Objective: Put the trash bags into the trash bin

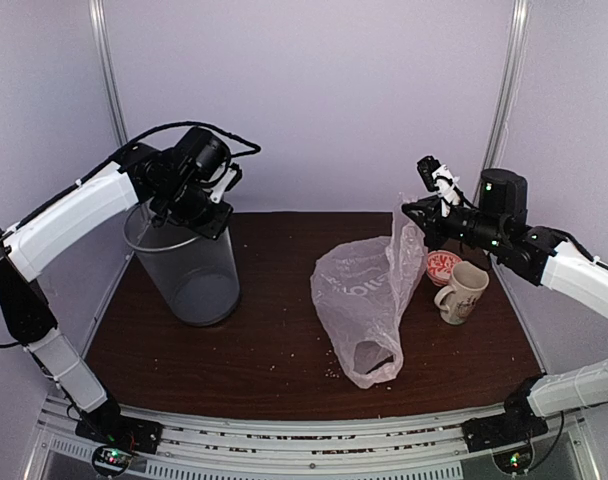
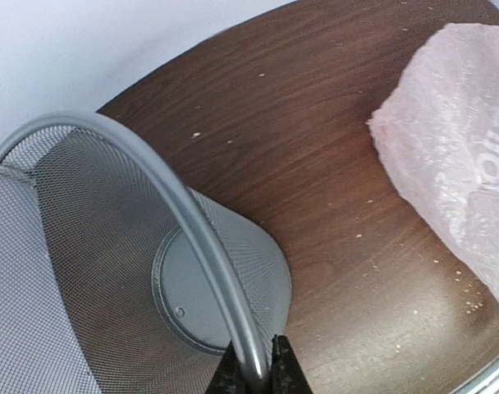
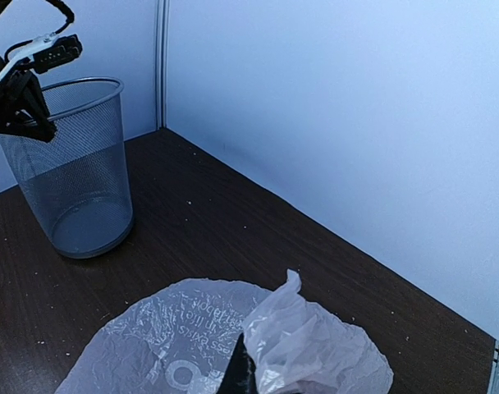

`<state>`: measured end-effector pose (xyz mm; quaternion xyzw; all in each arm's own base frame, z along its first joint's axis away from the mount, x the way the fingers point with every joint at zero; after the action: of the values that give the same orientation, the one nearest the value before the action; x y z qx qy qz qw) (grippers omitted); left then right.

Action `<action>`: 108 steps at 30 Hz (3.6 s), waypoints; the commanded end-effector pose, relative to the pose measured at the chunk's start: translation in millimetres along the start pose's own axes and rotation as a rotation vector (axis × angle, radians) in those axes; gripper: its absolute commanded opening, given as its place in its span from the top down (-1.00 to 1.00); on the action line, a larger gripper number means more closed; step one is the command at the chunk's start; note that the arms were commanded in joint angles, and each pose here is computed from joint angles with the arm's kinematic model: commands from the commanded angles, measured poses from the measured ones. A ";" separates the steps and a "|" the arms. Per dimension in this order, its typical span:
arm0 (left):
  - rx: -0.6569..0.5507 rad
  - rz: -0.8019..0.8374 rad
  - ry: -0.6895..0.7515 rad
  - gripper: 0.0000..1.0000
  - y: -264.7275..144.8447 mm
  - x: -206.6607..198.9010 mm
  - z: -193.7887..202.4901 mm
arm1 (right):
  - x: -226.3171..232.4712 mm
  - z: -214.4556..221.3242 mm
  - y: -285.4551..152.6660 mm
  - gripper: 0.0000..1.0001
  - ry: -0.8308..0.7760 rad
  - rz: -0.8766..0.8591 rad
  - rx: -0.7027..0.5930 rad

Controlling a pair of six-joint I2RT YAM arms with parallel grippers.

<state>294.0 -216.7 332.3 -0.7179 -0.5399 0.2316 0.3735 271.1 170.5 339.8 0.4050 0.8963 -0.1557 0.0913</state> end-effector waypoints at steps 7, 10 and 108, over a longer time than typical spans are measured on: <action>-0.133 0.305 0.105 1.00 -56.3 -77.2 -12.1 | -23.9 -31.0 -11.6 1.00 0.023 0.155 -0.047; -0.137 0.347 0.133 1.00 -61.1 -97.6 -11.7 | -36.1 -58.8 -10.0 1.00 0.019 0.177 -0.078; -0.833 0.597 0.124 -0.84 -24.3 -66.9 -158.2 | -80.8 -239.4 -122.2 1.00 -0.225 0.186 -0.376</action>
<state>362.3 -323.8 431.7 -0.9338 -0.3499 0.0705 0.0266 230.4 125.0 610.3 0.4479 0.8523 -0.0206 0.2695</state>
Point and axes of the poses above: each gripper's point midway between its finger pads, its own y axis out along the fingers, its own x axis along the line the jaws close on, z = x × y, the point moved 8 cm from there along -y, back along the fingers, and after that the axes turned 9 degrees about -y, right-handed, at the moved point
